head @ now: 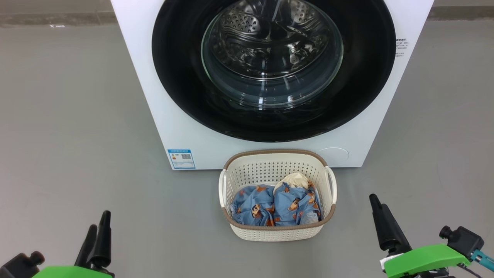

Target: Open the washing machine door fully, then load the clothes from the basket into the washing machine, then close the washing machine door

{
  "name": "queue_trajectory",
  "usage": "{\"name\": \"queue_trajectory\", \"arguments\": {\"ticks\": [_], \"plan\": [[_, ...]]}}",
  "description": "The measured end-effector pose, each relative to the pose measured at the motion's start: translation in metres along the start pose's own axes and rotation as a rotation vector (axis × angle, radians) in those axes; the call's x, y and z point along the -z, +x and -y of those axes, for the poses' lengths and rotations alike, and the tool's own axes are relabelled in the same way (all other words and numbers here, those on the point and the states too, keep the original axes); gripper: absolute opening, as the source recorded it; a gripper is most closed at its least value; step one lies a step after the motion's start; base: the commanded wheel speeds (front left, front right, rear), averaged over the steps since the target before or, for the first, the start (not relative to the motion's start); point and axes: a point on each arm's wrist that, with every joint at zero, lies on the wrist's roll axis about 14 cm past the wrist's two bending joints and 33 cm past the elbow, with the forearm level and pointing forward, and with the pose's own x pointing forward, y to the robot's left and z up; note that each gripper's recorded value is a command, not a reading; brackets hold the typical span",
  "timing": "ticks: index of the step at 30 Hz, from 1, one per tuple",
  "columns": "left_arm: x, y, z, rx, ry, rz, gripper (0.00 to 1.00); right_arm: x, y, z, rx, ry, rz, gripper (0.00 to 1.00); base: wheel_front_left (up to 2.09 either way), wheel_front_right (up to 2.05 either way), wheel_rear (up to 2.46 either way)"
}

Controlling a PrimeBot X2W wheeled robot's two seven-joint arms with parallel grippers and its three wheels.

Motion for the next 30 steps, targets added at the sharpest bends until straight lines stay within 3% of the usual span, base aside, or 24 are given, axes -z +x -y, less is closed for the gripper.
{"name": "queue_trajectory", "arguments": {"ticks": [13, 30], "plan": [[-0.002, 0.001, 0.004, 0.024, 0.18, 0.01, 1.0, 0.001, 0.002, -0.011, -0.045, -0.265, 0.002, 1.0, 0.0, 0.0, 0.0], [-0.01, 0.0, 0.01, 0.057, 0.32, 0.046, 1.0, -0.001, 0.003, -0.024, -0.101, -0.5, 0.032, 1.0, 0.0, 0.0, 0.0]]}}
